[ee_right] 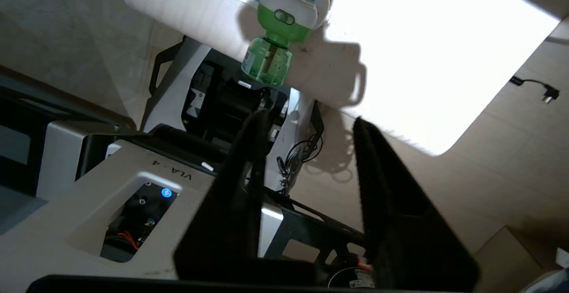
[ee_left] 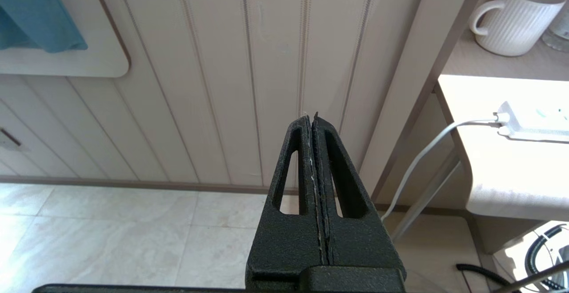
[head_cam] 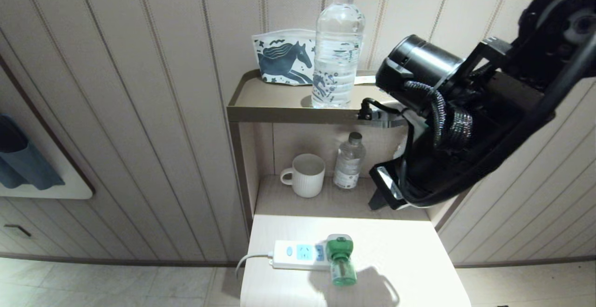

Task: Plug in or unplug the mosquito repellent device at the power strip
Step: Hold the socket with your left hand and unplug it with your right hand

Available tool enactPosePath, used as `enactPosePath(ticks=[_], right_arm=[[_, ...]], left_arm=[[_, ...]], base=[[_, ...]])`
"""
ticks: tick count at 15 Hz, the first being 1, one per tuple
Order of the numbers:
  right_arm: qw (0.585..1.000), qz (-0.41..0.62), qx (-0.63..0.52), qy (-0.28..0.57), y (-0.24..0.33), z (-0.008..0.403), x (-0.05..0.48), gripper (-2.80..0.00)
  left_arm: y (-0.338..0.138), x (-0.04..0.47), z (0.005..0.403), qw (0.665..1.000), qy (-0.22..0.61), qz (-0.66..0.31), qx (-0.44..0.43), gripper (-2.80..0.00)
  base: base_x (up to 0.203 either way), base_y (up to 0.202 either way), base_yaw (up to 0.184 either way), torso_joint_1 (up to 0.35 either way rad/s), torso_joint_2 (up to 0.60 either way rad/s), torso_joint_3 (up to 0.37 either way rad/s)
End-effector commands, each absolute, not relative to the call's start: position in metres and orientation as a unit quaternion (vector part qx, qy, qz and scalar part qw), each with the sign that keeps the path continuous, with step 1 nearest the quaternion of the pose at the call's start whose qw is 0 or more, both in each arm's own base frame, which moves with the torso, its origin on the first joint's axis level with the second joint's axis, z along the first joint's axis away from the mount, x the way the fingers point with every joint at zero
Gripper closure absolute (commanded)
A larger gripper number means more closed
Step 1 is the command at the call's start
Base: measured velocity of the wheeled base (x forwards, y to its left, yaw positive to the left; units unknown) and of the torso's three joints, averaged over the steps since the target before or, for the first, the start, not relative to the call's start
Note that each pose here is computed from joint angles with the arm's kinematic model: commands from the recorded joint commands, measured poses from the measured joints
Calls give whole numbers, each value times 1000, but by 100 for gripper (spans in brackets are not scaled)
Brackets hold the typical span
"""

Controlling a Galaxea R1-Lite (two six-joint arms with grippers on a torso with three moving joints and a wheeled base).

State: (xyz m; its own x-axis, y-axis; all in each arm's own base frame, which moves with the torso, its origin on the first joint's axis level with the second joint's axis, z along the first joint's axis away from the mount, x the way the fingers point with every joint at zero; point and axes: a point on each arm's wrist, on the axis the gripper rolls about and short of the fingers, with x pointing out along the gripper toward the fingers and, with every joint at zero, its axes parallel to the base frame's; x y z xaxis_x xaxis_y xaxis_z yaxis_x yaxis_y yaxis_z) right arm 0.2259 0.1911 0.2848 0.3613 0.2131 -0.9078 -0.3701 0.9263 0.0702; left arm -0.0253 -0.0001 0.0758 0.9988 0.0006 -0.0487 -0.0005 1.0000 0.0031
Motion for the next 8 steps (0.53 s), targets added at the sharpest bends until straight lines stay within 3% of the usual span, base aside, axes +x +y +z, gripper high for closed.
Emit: enactPosePath(ticks=[1, 8], right_arm=[[815, 178, -88, 544, 204, 275, 229, -280], [772, 144, -111, 609, 222, 224, 250, -280]], left_arm=[[0, -25, 76, 1000, 25, 1, 1, 0], [0, -25, 76, 1000, 25, 1, 1, 0]], base=[[0, 0, 0, 0, 0, 0], [0, 0, 0, 0, 0, 0]])
